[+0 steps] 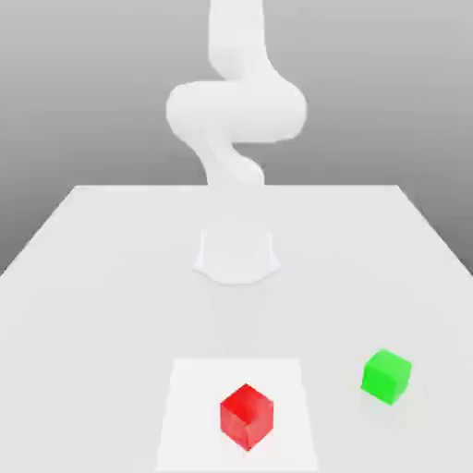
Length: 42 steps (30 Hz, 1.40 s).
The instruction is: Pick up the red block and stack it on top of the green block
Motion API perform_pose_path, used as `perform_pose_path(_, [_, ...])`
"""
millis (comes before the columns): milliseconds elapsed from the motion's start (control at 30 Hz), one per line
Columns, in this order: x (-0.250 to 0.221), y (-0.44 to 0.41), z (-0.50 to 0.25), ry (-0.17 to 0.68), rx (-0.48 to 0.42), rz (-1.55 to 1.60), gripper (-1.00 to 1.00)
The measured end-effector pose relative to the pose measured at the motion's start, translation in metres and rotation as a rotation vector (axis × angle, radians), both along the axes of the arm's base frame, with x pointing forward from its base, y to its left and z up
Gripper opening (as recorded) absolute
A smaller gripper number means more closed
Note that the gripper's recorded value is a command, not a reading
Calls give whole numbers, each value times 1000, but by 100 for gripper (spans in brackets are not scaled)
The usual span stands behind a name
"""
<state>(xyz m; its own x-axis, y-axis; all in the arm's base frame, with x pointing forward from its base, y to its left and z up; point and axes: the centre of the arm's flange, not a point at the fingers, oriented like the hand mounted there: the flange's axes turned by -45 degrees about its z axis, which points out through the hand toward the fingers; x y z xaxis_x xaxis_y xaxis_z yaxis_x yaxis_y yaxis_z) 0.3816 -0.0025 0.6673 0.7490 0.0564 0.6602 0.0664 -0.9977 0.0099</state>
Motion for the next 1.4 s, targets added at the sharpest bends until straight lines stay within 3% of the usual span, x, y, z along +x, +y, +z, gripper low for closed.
perform_pose_path(167, [56,3,-99,155,-51,157,0])
perform_pose_path(367, [90,13,-222,328,-119,336,0])
perform_pose_path(767, [62,17,-452,656,-292,678,0])
perform_pose_path(933, [59,16,-513,672,-301,696,0])
perform_pose_path(967, [58,16,-520,672,-301,696,-100])
perform_pose_path(1200, [58,16,-519,674,-300,696,-100])
perform_pose_path(1400, [56,32,-461,669,-312,740,-100])
